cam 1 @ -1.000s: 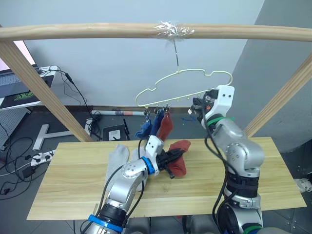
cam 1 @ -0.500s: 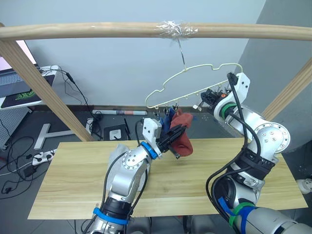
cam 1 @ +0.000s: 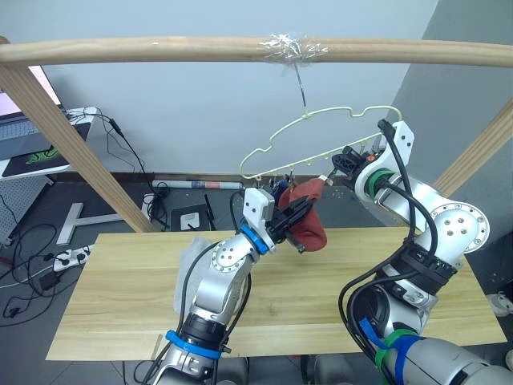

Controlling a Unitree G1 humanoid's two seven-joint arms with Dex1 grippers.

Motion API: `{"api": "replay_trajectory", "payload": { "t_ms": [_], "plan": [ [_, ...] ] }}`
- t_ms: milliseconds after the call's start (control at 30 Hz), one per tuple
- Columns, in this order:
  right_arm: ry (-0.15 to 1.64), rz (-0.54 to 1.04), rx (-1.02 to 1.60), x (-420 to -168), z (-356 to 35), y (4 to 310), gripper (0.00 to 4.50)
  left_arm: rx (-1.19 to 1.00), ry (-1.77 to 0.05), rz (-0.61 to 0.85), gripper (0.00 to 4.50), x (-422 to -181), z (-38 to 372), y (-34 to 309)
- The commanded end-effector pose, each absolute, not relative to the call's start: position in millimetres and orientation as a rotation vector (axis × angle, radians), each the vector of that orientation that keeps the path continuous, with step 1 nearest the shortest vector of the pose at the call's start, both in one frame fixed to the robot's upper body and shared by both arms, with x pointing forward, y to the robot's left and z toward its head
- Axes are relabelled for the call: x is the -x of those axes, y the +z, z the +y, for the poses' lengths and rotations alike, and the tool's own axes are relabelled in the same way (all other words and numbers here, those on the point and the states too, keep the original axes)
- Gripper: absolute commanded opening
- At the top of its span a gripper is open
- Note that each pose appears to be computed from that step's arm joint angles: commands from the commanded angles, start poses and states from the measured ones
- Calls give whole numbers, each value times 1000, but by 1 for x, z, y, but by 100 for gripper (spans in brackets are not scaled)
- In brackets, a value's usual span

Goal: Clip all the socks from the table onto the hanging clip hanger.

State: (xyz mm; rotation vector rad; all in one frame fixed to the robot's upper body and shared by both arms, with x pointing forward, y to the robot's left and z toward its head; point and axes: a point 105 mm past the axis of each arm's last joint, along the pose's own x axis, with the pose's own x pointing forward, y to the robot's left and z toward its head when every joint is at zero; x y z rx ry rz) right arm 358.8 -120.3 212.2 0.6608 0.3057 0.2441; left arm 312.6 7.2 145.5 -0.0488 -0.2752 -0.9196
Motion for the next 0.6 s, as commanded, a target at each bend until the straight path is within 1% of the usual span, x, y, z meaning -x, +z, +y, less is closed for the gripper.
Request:
{"api": "replay_trajectory", "payload": {
  "t_ms": [33, 333, 600],
  "plan": [
    [312, 321, -769, -355, -85, 217, 0, 42, -955, -308, 3, -305, 3, 149],
    [313, 324, -772, -354, -82, 218, 0, 40, -981, -295, 3, -302, 1, 144],
    [327, 338, -769, -351, -76, 216, 0, 33, -930, -337, 3, -311, 0, 152]
  ]
}}
